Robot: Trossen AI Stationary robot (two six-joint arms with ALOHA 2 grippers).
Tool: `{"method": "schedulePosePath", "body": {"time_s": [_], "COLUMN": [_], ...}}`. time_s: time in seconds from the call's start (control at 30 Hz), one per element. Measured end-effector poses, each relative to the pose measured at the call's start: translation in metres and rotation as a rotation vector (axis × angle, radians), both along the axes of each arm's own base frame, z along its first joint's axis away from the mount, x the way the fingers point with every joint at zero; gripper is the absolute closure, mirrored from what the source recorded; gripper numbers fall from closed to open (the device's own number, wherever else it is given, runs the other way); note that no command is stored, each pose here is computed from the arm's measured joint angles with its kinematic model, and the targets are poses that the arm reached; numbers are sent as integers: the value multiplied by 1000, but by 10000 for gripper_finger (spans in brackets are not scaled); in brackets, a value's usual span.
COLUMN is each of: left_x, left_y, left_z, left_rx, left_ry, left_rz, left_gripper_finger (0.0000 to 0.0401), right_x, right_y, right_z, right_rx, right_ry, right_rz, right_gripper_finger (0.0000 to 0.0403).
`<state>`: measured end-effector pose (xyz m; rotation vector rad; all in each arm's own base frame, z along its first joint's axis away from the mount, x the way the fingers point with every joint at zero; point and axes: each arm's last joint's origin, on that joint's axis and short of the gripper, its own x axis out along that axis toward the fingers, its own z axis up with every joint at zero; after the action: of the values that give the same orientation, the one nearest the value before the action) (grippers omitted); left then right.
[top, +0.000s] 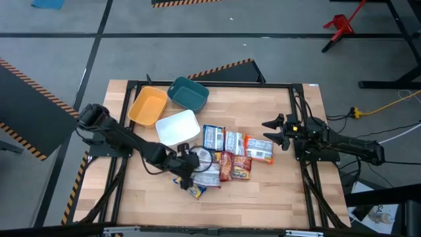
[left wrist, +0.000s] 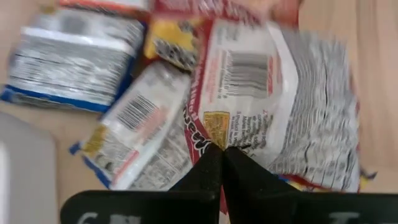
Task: Sort Maruchan noodles
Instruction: Put the bottom left red noodle into the yellow bin
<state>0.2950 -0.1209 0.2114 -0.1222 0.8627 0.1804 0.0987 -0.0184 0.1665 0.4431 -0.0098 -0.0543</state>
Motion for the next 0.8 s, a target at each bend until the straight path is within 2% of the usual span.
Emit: {"method": "schedulePosePath", "body": {"time_s": [0.37, 0.6, 0.8], "left_x": [-20, -45, -74], "left_y": [23, 49, 64], "left_z": [51, 69, 80], "left_rx": [22, 103, 176], "left_ry": [-220, -234, -202], "left_rz": [223, 423, 532], "left_gripper_finger": [401, 401, 401], "right_x": [0, 0, 0], "right_y": [0, 0, 0], "right_z": [0, 0, 0], "right_rx": [1, 2, 2], "right_ry": [2, 2, 2], "right_rz": [-10, -10, -10], "right_gripper_finger": [107, 107, 107]}}
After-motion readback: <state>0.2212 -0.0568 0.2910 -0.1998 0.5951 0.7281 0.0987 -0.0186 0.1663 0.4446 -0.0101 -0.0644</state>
